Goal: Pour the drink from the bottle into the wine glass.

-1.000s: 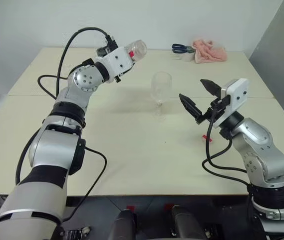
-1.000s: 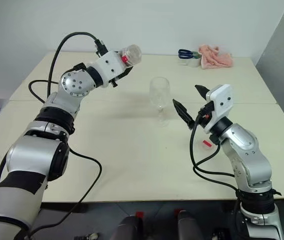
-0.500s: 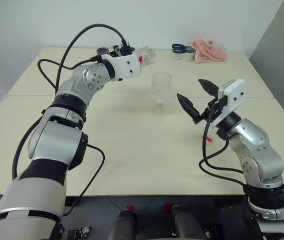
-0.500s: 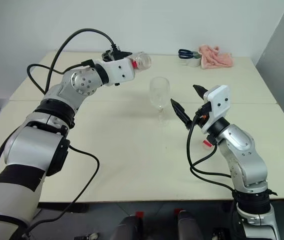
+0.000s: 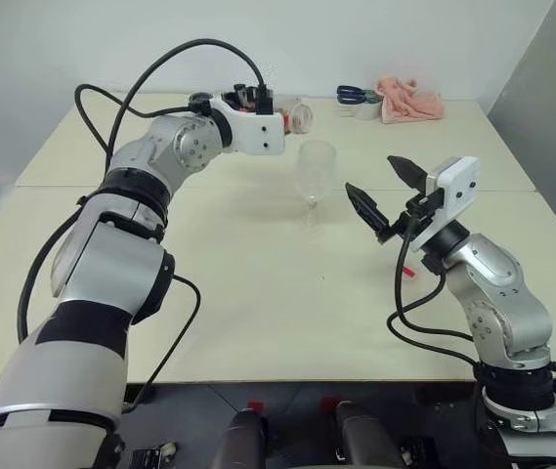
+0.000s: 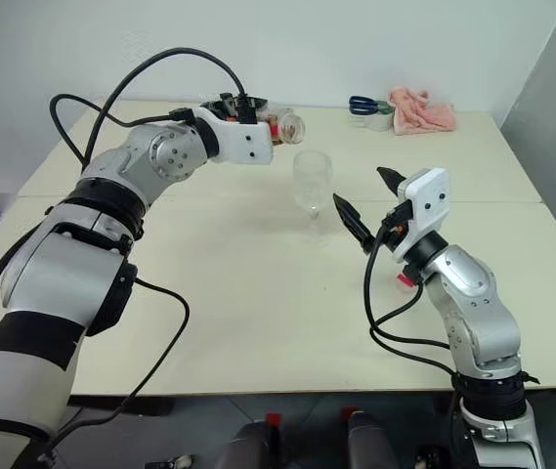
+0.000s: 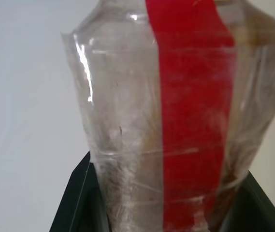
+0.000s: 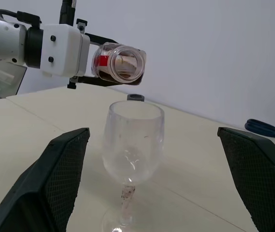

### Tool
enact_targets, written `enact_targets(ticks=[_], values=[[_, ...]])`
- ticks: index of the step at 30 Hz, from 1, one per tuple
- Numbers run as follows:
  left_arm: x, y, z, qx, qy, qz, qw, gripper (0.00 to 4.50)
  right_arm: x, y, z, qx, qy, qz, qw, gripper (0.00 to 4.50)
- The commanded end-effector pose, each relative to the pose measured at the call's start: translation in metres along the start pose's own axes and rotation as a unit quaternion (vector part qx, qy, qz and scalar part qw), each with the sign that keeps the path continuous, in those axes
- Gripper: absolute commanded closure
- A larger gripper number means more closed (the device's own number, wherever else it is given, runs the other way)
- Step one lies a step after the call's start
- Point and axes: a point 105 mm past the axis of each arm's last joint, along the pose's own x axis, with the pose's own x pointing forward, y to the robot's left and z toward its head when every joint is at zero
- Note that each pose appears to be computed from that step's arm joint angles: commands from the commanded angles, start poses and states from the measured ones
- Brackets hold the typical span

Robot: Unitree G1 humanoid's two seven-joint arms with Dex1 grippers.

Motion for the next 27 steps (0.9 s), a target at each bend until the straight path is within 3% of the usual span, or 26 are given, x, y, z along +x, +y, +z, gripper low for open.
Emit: enact_targets(ticks=[1, 27], values=[[-0.0011, 0.0270, 0.0052, 0.038, -0.009, 0.035, 0.999, 2.75, -0.0015, 0.0031, 0.0128, -0.017, -0.025, 0.000, 1.000, 0.00], [-0.0032, 0.0366, -0.0033, 0.092, 0.019, 0.032, 0.995, 2.75, -0.0022, -0.0008, 0.0109, -0.018, -0.025, -0.010, 0.999, 0.00]])
